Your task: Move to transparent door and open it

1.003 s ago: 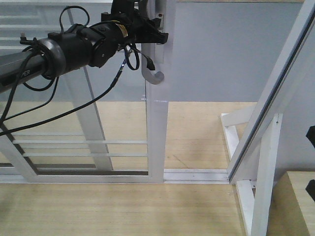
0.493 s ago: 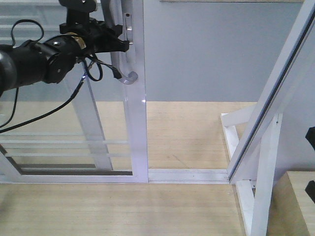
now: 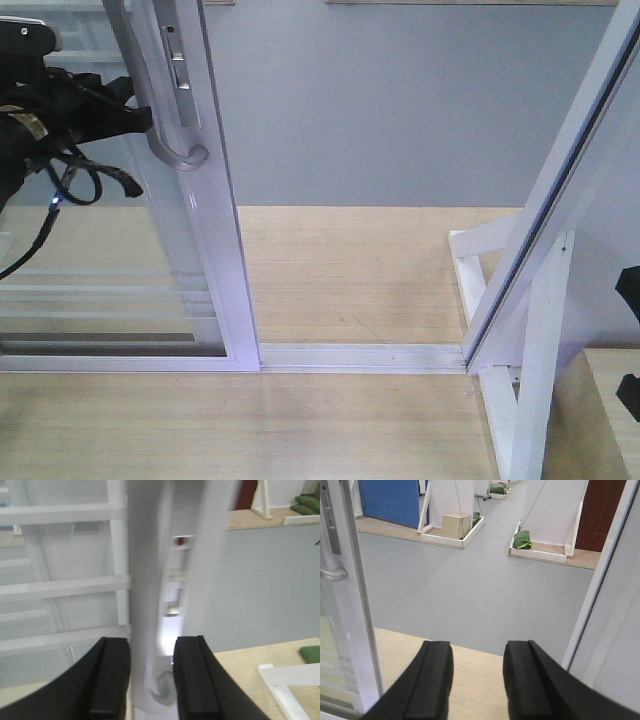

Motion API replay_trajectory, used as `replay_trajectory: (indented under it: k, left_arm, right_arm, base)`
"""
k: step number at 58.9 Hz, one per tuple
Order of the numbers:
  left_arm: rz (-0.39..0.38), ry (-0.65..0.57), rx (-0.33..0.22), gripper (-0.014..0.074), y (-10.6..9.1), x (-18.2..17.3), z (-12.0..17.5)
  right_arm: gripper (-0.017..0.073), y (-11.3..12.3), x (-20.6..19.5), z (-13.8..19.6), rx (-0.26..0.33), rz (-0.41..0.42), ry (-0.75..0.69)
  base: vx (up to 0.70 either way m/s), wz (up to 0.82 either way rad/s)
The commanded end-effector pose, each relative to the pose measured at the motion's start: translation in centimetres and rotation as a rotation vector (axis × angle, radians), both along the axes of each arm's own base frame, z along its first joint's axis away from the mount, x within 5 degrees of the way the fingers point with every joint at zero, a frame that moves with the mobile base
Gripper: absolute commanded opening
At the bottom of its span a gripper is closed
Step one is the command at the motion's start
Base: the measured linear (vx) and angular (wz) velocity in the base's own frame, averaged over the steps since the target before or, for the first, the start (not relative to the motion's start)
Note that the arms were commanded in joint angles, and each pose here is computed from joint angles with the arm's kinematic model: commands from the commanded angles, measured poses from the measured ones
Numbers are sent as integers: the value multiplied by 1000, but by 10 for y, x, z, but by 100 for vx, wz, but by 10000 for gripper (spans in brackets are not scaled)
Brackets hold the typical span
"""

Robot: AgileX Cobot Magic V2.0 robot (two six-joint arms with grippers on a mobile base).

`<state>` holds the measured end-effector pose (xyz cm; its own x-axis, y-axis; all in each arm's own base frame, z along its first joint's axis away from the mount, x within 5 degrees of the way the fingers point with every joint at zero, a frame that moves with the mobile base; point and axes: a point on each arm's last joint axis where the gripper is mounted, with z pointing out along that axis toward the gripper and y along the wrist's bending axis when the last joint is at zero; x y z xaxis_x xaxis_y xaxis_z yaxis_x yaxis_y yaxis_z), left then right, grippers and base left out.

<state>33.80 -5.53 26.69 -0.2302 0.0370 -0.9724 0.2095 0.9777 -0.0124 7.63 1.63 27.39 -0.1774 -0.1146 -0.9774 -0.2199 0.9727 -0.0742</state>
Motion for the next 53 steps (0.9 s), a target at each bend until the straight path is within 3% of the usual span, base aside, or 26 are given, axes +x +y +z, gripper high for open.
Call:
replay_trajectory:
  k: [1,19,40,45,53]
  left_arm:
    - [-33,-198,-59,352,-2,-35,39]
    - [-42,-379,-88,352,14,-134,60]
    - [-51,-389,-79,347,17,-162,41]
    - [-31,-402,-60,310,23,-183,33]
    - [24,-464,-134,132,35,-230,23]
  right_arm:
    - [330,-1,1,16,10,-11,-97]
    - [330,-1,1,16,14,-11,-95]
    - [330,-1,1,16,15,-11,-94]
    - [330,-1,1,16,15,-9,-94]
    - [330,-1,1,16,15,-9,-94]
  base:
    - [0,0]
    - [0,0]
    - [0,0]
    - [0,0]
    - [0,0]
